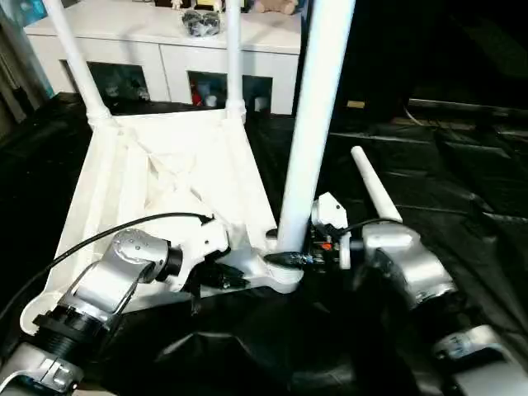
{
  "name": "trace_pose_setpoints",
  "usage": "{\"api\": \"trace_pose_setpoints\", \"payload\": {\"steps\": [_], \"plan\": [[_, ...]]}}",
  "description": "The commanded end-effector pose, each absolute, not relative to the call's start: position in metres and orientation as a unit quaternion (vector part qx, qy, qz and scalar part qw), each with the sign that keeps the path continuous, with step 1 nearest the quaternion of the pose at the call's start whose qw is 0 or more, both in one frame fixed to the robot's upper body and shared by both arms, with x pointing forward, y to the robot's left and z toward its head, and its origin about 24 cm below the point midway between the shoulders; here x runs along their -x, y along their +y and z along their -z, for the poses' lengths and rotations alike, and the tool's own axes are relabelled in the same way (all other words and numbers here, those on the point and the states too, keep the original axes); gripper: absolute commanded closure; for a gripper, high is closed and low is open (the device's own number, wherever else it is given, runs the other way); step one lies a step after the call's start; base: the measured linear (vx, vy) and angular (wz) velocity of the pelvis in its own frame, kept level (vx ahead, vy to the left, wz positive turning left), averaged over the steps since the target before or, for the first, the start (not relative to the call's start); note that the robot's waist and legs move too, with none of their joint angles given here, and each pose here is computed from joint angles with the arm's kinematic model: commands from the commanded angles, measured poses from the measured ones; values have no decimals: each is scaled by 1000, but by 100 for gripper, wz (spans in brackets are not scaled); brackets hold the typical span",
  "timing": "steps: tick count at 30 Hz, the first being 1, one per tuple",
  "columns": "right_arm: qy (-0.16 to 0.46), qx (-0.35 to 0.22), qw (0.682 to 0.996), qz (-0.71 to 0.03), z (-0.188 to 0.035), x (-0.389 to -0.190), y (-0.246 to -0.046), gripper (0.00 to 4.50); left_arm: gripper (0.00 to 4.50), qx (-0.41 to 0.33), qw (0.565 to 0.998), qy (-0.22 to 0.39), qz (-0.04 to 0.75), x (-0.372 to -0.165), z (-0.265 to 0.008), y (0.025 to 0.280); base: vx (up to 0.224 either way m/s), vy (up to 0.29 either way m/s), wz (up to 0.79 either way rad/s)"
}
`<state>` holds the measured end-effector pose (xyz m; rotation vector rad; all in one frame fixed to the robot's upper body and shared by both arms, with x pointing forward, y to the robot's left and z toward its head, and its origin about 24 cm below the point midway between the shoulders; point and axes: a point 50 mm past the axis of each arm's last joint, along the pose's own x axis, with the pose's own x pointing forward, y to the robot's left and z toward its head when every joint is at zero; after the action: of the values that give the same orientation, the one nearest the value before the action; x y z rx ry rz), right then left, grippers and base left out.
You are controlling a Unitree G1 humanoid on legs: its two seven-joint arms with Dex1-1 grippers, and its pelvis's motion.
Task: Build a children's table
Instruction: Rotate leg to tighten
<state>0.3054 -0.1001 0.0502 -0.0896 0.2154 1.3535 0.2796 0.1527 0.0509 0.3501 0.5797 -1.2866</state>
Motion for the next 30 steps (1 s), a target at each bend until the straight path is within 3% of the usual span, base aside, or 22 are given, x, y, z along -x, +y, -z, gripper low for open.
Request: {"api": "trace_pose_setpoints", "payload": {"steps": [1, 3, 8, 10, 13, 17, 30], "plan": [[209, 45, 807, -550, -6, -299, -112, 259, 450, -157, 759, 210, 596, -290, -73, 134, 0, 0, 0], [207, 22, 876, -436, -3, -317, -111, 259, 450, -142, 821, 202, 515, -307, -78, 126, -65, 6, -6], [214, -6, 907, -363, -2, -326, -106, 259, 450, -110, 866, 202, 445, -319, -82, 115, -91, 43, -18], [223, -10, 915, -335, -1, -330, -95, 259, 450, -99, 883, 208, 409, -323, -80, 102, -107, 13, -5], [230, -8, 918, -322, 0, -332, -79, 259, 450, -107, 896, 217, 372, -326, -72, 90, 6, -75, -14], [233, -9, 916, -326, 1, -331, -71, 259, 450, -132, 900, 230, 347, -328, -65, 95, 38, 31, -19], [243, -1, 904, -351, 3, -328, -61, 259, 450, -148, 900, 235, 336, -330, -65, 105, 0, 0, 0]]}}
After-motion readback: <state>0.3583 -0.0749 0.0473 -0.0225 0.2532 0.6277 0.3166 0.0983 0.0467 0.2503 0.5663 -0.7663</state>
